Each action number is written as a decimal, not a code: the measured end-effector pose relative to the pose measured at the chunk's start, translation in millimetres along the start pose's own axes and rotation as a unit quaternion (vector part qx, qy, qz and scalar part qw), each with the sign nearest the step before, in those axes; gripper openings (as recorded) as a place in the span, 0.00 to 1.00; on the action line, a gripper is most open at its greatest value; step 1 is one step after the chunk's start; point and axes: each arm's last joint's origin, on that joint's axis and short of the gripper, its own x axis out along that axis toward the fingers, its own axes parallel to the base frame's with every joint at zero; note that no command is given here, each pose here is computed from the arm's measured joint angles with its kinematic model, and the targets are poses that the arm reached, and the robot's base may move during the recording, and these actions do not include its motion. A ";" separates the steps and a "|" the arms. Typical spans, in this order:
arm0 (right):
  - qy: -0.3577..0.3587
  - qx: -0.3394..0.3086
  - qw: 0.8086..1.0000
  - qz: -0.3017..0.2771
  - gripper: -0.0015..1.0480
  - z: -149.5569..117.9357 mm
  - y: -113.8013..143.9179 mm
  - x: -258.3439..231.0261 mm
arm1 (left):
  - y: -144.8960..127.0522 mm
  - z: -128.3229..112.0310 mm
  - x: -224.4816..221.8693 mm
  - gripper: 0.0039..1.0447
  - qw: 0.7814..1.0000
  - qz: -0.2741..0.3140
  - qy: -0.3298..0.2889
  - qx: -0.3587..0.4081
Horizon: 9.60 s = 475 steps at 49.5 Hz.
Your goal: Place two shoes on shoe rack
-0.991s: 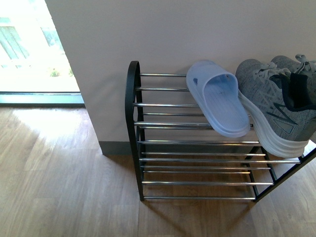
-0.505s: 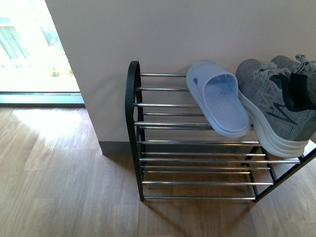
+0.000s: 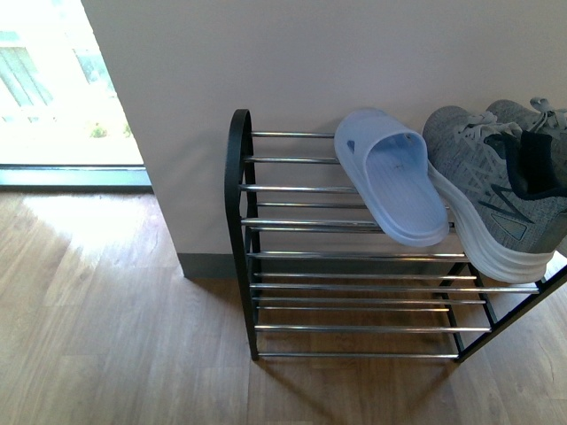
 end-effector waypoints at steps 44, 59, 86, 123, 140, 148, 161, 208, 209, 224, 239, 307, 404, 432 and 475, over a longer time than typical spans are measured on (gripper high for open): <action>0.000 0.000 1.000 0.000 0.91 0.0 0.0 0.0 | -103.0 25.0 92.8 0.02 0.891 -0.264 0.329 -0.164; 0.000 0.000 1.000 0.000 0.91 0.0 0.0 0.0 | -153.2 20.0 127.8 0.02 0.871 -0.334 0.350 -0.079; 0.000 0.001 1.000 0.000 0.91 0.0 0.0 0.0 | -259.5 48.7 138.9 0.02 0.830 -0.453 0.324 -0.042; 0.000 0.001 1.000 0.000 0.91 0.0 0.0 0.0 | -319.0 10.8 155.9 0.02 0.812 -0.466 0.352 0.011; 0.000 0.001 1.000 0.000 0.91 0.0 0.0 0.0 | -343.7 6.6 155.9 0.02 0.808 -0.476 0.345 0.028; 0.000 0.001 1.000 0.000 0.91 0.0 0.0 0.0 | -351.1 -1.2 153.2 0.02 0.804 -0.477 0.352 0.036; 0.000 0.001 1.000 0.000 0.91 0.0 0.0 0.0 | -354.7 -8.5 152.2 0.02 0.805 -0.473 0.355 0.044; 0.000 0.001 1.000 0.000 0.91 0.0 0.0 0.0 | -318.9 102.6 149.2 0.91 0.853 -0.451 0.252 -0.067; 0.000 0.001 1.000 0.000 0.91 0.0 0.0 0.0 | -313.5 107.1 147.7 0.91 0.857 -0.447 0.247 -0.068; 0.000 0.001 1.000 0.000 0.91 0.0 0.0 0.0 | -148.2 117.6 126.6 0.91 0.949 -0.241 0.199 -0.039; 0.000 0.002 1.000 0.000 0.91 0.0 0.0 0.0 | -74.0 85.8 95.5 0.67 0.954 -0.284 -0.012 -0.100; 0.000 0.002 1.000 0.000 0.91 0.0 0.0 0.0 | -20.5 0.4 5.2 0.01 0.948 -0.293 -0.056 -0.107; 0.000 0.001 1.000 0.001 0.91 0.0 0.1 -0.1 | -5.6 -7.4 -18.1 0.91 0.949 -0.293 -0.049 -0.105; 0.000 0.002 1.000 0.002 0.91 -0.1 0.2 -0.1 | -5.6 -7.4 -18.1 0.91 0.949 -0.293 -0.049 -0.105; 0.001 0.002 1.000 0.001 0.91 -0.2 0.2 -0.1 | -5.6 -7.4 -18.1 0.91 0.949 -0.293 -0.049 -0.105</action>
